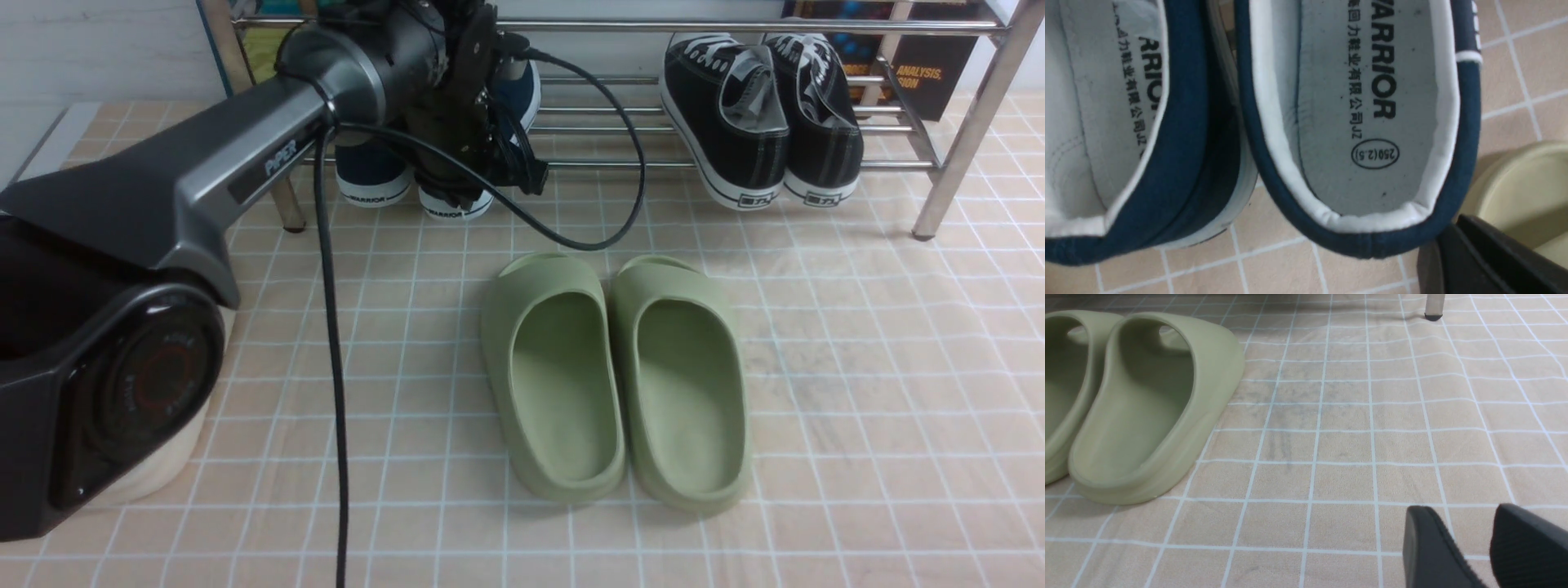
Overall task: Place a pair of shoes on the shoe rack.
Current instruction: Use the left arm to put a shoe into the shoe rack
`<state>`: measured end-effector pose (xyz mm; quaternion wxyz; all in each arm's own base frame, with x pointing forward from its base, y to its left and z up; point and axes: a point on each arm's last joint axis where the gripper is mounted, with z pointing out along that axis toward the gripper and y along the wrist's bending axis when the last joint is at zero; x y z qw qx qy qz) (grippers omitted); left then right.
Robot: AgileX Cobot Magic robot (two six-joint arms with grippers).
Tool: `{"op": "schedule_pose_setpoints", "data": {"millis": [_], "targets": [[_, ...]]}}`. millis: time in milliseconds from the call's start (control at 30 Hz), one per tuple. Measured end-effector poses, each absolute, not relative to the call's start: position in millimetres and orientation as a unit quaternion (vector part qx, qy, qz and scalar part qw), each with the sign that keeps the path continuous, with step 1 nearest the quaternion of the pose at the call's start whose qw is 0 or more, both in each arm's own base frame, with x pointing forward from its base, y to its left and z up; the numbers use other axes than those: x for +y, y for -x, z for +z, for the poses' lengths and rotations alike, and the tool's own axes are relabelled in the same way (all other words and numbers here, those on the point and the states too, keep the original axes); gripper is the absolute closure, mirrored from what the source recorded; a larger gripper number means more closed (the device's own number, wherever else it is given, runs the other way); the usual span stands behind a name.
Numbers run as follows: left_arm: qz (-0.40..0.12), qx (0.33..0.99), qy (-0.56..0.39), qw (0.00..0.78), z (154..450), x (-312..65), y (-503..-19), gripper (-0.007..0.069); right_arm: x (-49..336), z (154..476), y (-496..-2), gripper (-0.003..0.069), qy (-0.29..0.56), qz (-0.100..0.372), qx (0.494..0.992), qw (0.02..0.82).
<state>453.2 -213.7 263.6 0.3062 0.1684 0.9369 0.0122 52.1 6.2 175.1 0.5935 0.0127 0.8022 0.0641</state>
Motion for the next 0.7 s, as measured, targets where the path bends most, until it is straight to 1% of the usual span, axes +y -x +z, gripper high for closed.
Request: {"op": "schedule_pose_setpoints", "data": {"millis": [167,233,300,367,500,533,633,700], "targets": [[-0.008,0.921,-0.167,0.352,268,-219,-460,0.0557,6,175,-52,0.0419,-0.013,0.064,0.802,0.593],[-0.022,0.902,-0.172,0.394,270,-223,-467,0.0555,6,175,-52,0.0419,-0.013,0.064,0.802,0.593],[-0.027,0.896,-0.174,0.408,271,-225,-469,0.0554,6,175,-52,0.0419,-0.013,0.064,0.802,0.593],[-0.030,0.898,-0.171,0.403,271,-225,-468,0.0554,6,175,-52,0.0419,-0.013,0.064,0.802,0.593],[-0.034,0.920,-0.163,0.355,279,-223,-454,0.0554,6,175,-52,0.0419,-0.013,0.064,0.802,0.593],[-0.032,0.924,-0.166,0.344,285,-222,-448,0.0554,6,175,-52,0.0419,-0.013,0.064,0.802,0.593],[-0.015,0.923,-0.190,0.334,326,-209,-425,0.0552,6,175,-52,0.0419,-0.013,0.064,0.802,0.593],[-0.001,0.923,-0.197,0.332,346,-196,-415,0.0552,6,175,-52,0.0419,-0.013,0.064,0.802,0.593]]}}
